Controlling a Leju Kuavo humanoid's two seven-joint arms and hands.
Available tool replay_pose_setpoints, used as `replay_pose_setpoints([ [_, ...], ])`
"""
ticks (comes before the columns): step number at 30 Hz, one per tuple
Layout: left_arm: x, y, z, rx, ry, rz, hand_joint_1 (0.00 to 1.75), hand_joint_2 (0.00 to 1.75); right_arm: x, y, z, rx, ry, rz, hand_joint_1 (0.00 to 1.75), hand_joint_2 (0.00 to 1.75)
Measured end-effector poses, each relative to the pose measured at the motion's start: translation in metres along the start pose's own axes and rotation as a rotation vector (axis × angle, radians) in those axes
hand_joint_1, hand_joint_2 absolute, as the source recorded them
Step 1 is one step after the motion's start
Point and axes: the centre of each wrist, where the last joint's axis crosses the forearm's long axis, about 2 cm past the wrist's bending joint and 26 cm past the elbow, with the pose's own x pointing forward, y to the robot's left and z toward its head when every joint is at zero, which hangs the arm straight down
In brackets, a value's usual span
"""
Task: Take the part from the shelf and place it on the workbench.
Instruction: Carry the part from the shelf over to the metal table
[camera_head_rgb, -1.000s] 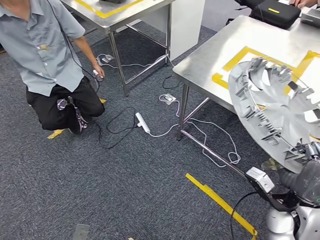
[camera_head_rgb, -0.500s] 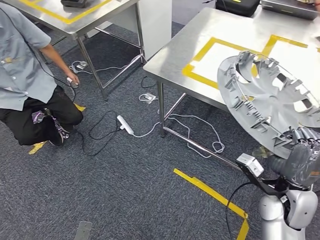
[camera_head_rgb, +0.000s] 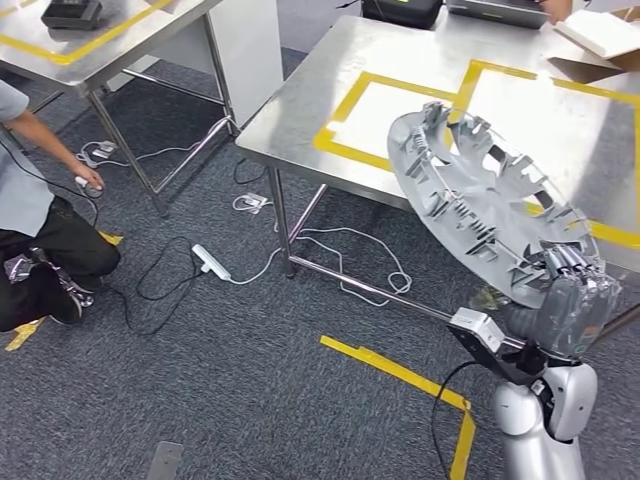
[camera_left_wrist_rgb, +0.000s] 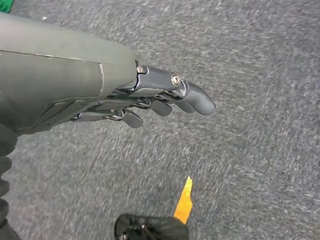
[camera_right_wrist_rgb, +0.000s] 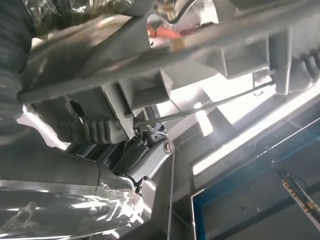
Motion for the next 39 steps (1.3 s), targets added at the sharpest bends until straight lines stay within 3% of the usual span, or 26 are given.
replay_pose_setpoints([
  [39, -0.001, 0.003, 0.0, 0.011, -0.002, 0.006, 0.0, 1.75, 0.008, 0.01, -0.002, 0.03, -0.039, -0.092, 1.75, 1.75],
])
